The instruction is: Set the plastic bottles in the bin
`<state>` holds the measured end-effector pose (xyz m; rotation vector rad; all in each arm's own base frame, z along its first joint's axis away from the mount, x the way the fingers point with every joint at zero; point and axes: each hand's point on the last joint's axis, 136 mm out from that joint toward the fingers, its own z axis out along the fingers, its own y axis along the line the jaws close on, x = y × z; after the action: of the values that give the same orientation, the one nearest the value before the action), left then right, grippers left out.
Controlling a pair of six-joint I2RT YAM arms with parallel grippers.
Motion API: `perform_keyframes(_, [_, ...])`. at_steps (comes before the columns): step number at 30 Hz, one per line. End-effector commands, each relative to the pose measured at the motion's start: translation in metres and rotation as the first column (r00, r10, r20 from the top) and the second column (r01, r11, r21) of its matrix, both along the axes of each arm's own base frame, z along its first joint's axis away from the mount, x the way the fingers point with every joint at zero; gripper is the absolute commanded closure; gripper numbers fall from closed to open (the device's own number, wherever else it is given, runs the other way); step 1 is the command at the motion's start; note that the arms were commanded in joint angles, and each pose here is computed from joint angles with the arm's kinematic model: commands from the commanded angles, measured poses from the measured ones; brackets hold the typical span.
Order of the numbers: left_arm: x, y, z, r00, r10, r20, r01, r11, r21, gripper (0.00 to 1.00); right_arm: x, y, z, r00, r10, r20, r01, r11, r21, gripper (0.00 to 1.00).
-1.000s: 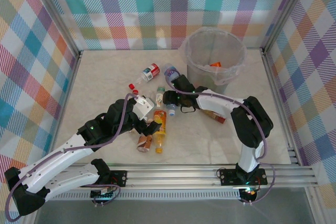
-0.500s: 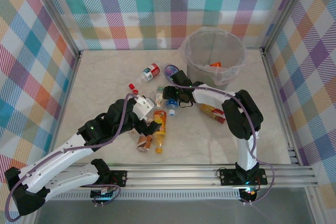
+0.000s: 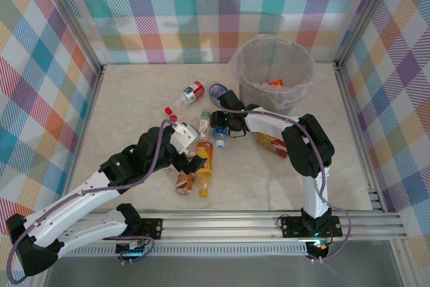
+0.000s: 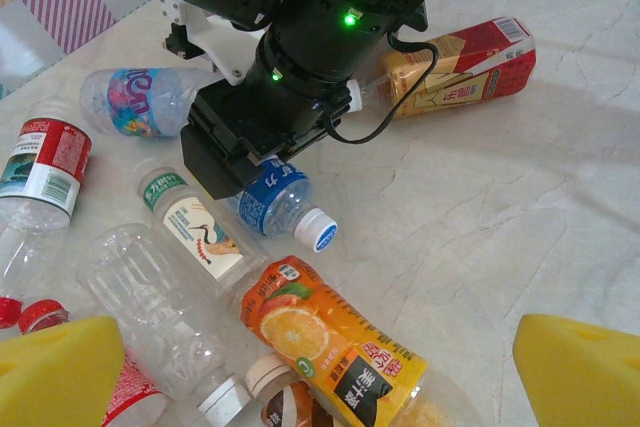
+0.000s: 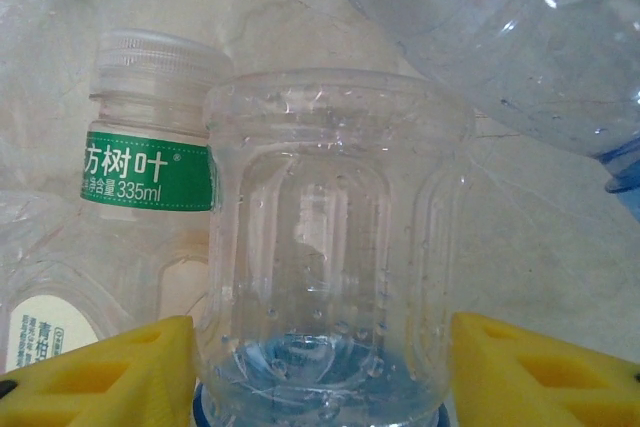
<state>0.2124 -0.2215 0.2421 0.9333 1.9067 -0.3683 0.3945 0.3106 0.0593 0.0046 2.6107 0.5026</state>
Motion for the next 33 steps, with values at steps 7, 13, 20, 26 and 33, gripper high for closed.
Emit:
perform_keyframes(7, [0.0,0.001,0.002,1.0,0.001,0.005,-0.001,1.0,-0.001,0.0,0.001,-0.01,0.02,0.998,0.014,0.054,-0.013,1.0,-0.029,0.39])
perform_keyframes(13, [-0.002,-0.003,0.007,1.0,-0.013,0.006,0.013,0.999,-0.036,0.0,-0.011,-0.023,0.039,0.994,0.05,0.095,-0.044,0.997,-0.066,0.4])
perform_keyframes(20, [-0.004,-0.006,0.013,1.0,-0.022,0.008,0.023,0.997,-0.072,0.0,-0.037,-0.035,0.062,0.985,0.106,0.135,-0.093,0.991,-0.096,0.41])
perform_keyframes(26, [-0.007,-0.013,0.03,0.999,-0.049,0.018,0.051,0.989,-0.138,0.0,-0.058,-0.041,0.094,0.957,0.208,0.2,-0.179,0.972,-0.152,0.41])
perform_keyframes(33, [-0.01,-0.024,0.067,0.994,-0.098,0.049,0.107,0.971,-0.212,0.0,-0.079,-0.05,0.145,0.916,0.283,0.286,-0.25,0.957,-0.147,0.41])
